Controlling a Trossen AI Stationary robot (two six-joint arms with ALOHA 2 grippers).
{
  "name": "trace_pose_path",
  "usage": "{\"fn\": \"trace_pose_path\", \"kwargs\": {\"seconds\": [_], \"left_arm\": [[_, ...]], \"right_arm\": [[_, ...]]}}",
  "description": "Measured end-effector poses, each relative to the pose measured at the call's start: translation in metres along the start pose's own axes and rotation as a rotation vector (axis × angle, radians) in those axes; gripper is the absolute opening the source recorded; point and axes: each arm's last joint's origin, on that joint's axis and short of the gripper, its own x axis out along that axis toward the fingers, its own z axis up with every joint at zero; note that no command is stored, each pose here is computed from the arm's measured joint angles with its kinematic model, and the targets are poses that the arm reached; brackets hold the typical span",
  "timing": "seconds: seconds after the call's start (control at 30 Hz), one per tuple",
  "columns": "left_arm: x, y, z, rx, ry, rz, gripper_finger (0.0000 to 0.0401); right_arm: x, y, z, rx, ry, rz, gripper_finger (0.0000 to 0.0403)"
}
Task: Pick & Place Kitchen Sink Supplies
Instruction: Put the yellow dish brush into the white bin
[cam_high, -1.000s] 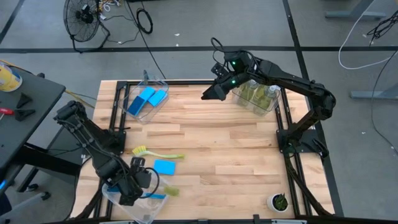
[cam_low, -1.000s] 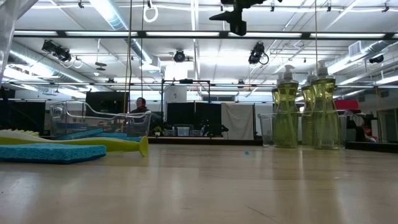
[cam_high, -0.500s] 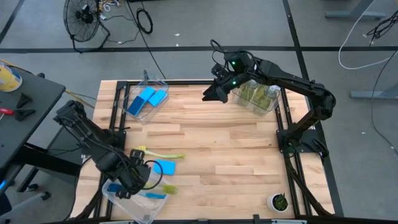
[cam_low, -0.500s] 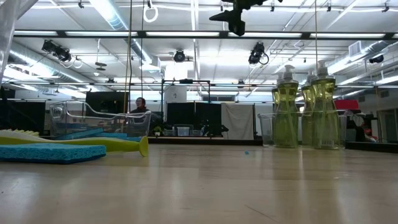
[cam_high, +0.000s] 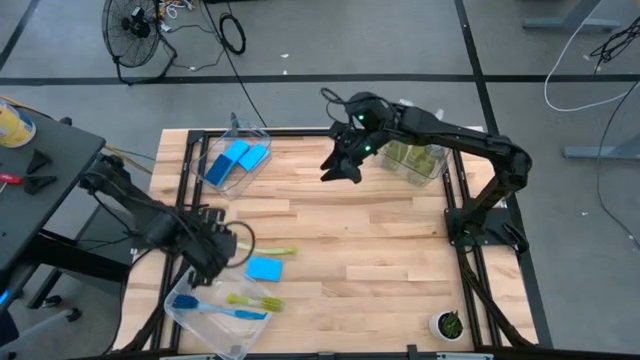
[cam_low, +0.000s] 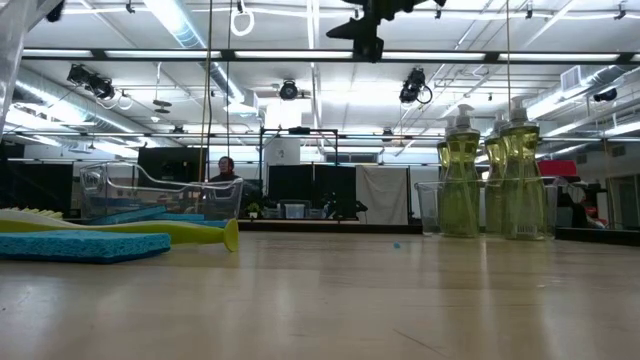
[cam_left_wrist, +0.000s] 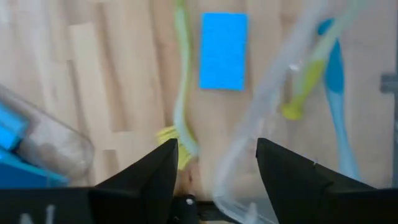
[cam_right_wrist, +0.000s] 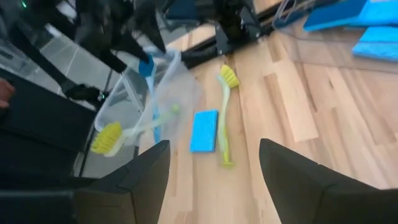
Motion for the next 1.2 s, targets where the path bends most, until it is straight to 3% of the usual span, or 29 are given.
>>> {"fn": "trace_pose_path", "kwargs": {"seconds": [0.23, 0.47, 0.6, 0.8, 0.9, 1.2], "left_arm": [[-0.008, 0.031, 0.002, -0.116, -0.084, 0.086, 0.0213], [-0.007, 0.056, 0.012, -0.192, -0.134, 0.143, 0.0213], [-0.006, 0.069, 0.016, -0.215, -0.149, 0.187, 0.0213], [-0.012, 0.087, 0.024, -0.329, -0.291, 0.234, 0.0213], [-0.014, 0.090, 0.027, -0.352, -0.326, 0.216, 0.0213], [-0.010, 0.087, 0.028, -0.244, -0.286, 0.131, 0.0213]], "right_arm": [[0.024, -0.003, -0.010, -0.127, 0.084, -0.073, 0.0247], [0.044, 0.002, -0.017, -0.363, 0.138, -0.167, 0.0247], [0.054, 0.007, -0.022, -0.481, 0.167, -0.157, 0.0247], [0.076, 0.006, -0.037, -0.584, 0.157, -0.114, 0.0247], [0.087, 0.002, -0.050, -0.567, 0.170, -0.104, 0.0247], [0.104, -0.010, -0.084, -0.492, 0.247, -0.094, 0.0247]]}}
